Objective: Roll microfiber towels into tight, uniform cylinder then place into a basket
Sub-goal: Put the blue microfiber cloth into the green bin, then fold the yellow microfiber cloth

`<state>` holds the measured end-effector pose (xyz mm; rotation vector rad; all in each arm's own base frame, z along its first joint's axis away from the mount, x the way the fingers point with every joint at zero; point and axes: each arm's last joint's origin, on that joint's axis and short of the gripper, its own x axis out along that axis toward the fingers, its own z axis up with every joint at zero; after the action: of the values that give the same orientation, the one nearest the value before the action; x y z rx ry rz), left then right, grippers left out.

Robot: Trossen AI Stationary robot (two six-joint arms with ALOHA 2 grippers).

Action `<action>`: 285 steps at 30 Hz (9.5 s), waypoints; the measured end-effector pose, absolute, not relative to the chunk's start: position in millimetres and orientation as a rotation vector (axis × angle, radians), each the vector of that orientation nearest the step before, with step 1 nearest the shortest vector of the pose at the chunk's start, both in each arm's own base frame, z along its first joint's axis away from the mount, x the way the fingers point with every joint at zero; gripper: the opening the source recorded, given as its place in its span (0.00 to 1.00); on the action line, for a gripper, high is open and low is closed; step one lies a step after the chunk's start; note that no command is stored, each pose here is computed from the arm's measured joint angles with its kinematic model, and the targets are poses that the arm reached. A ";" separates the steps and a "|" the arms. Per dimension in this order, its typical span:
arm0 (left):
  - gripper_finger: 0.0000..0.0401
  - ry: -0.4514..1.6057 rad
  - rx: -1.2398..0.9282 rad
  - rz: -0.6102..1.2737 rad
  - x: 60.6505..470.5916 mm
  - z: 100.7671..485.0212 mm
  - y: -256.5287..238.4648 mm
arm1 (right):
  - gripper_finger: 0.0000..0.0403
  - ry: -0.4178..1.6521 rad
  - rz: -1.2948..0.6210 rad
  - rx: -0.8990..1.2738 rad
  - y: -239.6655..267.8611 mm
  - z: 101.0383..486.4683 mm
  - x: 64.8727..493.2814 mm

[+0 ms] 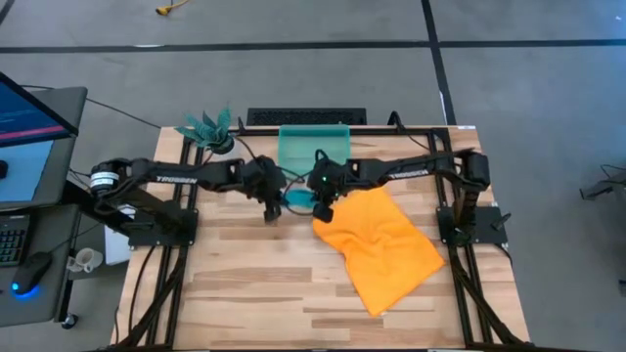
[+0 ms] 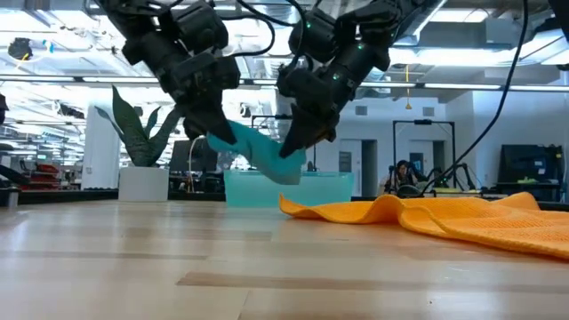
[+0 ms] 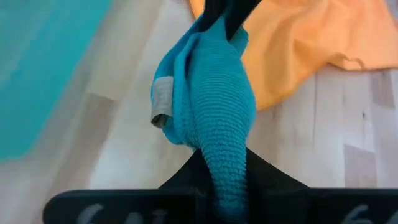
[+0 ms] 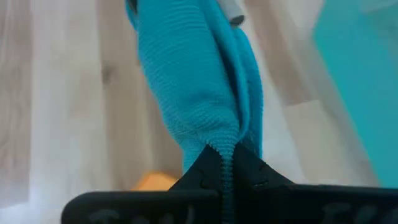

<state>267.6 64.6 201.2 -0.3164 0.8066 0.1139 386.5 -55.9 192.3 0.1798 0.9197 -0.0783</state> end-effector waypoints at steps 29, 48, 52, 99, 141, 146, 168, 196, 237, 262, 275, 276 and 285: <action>0.05 0.862 -0.136 0.270 287.8 224.3 245.8 | 0.05 0.825 -0.272 0.046 -220.1 230.0 354.9; 0.05 1.029 -0.242 0.227 327.0 168.1 308.2 | 0.05 0.925 -0.249 0.108 -275.4 179.8 331.9; 0.06 1.047 -0.269 0.237 326.3 165.3 307.2 | 0.05 0.939 -0.254 0.115 -278.3 172.5 332.2; 0.35 1.136 -0.247 0.209 330.8 208.3 303.7 | 0.29 1.017 -0.373 0.200 -283.8 151.5 333.2; 0.32 0.740 -0.212 0.116 264.6 246.7 134.1 | 0.41 1.073 -0.385 0.165 -61.9 288.6 290.3; 0.32 0.721 -0.158 0.090 262.9 231.6 93.2 | 0.41 1.068 -0.461 0.127 -13.3 265.8 276.2; 0.32 0.457 0.100 -0.241 272.1 187.2 -10.2 | 0.41 0.939 -0.585 0.282 134.6 168.0 274.8; 0.32 0.519 0.338 -0.219 369.0 134.2 8.7 | 0.41 0.844 -0.752 0.476 213.0 164.9 229.5; 0.32 0.943 -0.045 -0.083 373.9 91.9 5.5 | 0.41 0.980 -0.945 0.427 211.2 116.4 230.4; 0.32 0.993 0.275 -0.003 346.8 139.9 -41.2 | 0.41 0.982 -0.948 0.424 210.4 116.5 230.6; 0.32 0.926 0.117 -0.019 370.0 107.5 4.4 | 0.41 0.981 -0.953 0.423 208.0 116.6 232.9; 0.32 0.932 0.077 -0.019 369.6 107.2 6.8 | 0.41 0.981 -0.954 0.422 207.9 116.6 232.8; 0.32 1.061 -0.189 0.049 359.4 103.3 4.9 | 0.41 0.988 -0.944 0.405 207.8 116.6 233.0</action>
<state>359.4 4.9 103.3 -0.1887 1.0613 0.0485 233.0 207.8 116.6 0.4054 0.9884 -0.9435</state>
